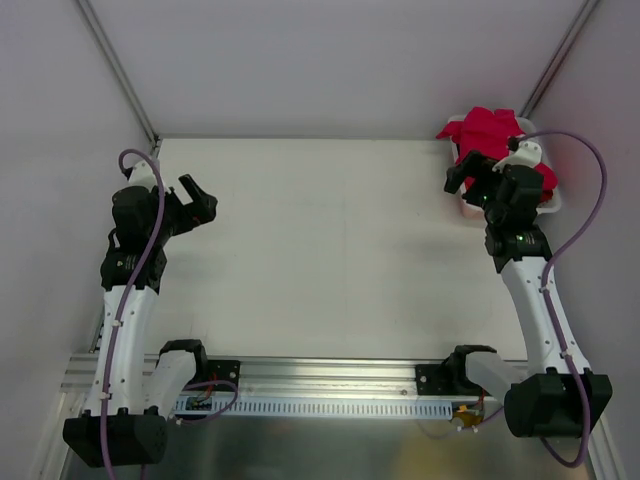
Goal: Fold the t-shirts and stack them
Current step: Grab the tshirt from the pile
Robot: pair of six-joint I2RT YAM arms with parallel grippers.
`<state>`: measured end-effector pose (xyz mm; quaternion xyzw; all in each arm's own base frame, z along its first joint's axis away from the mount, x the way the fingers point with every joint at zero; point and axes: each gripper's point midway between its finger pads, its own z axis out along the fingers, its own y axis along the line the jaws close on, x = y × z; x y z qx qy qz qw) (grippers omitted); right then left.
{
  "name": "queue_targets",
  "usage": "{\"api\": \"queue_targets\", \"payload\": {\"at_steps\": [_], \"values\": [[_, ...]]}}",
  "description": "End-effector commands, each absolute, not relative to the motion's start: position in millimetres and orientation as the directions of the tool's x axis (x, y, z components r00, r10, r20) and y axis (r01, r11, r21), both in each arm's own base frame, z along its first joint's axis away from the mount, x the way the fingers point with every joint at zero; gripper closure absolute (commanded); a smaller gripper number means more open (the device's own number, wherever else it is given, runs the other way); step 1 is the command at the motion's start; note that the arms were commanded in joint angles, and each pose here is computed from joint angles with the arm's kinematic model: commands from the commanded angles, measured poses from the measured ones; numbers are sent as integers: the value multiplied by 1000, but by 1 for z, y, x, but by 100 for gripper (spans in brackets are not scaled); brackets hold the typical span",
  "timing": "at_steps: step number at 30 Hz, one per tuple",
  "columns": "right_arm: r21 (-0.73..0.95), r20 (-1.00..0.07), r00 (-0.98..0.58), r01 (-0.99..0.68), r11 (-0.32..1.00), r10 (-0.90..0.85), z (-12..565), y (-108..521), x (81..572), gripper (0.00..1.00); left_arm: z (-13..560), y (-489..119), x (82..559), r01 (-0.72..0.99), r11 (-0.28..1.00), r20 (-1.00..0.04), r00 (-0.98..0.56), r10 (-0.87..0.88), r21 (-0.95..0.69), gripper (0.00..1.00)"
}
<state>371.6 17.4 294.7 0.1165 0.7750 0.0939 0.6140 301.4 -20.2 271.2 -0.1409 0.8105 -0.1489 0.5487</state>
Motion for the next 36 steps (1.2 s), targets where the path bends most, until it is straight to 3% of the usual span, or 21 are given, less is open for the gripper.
{"api": "queue_targets", "payload": {"at_steps": [1,15,22,28,30,36], "values": [[287,-935,-197,72,955,296,299,14,367,3,272,-16,298,-61,924,-864,-337,-375,-377,1],[265,-940,-193,104,959,281,291,7,366,4,265,-15,299,-55,937,-870,-355,-342,-345,1],[290,-931,-182,158,944,316,289,1,374,3,260,-33,301,26,921,-846,-407,-345,-388,1],[329,-910,-204,177,928,361,278,3,373,3,264,-30,302,22,929,-857,-395,-331,-369,8],[323,-910,-205,191,927,359,273,0,372,3,264,-31,302,34,931,-860,-396,-322,-364,15],[319,-914,-199,187,929,354,276,0,370,3,263,-32,302,41,931,-859,-402,-317,-363,17]]}}
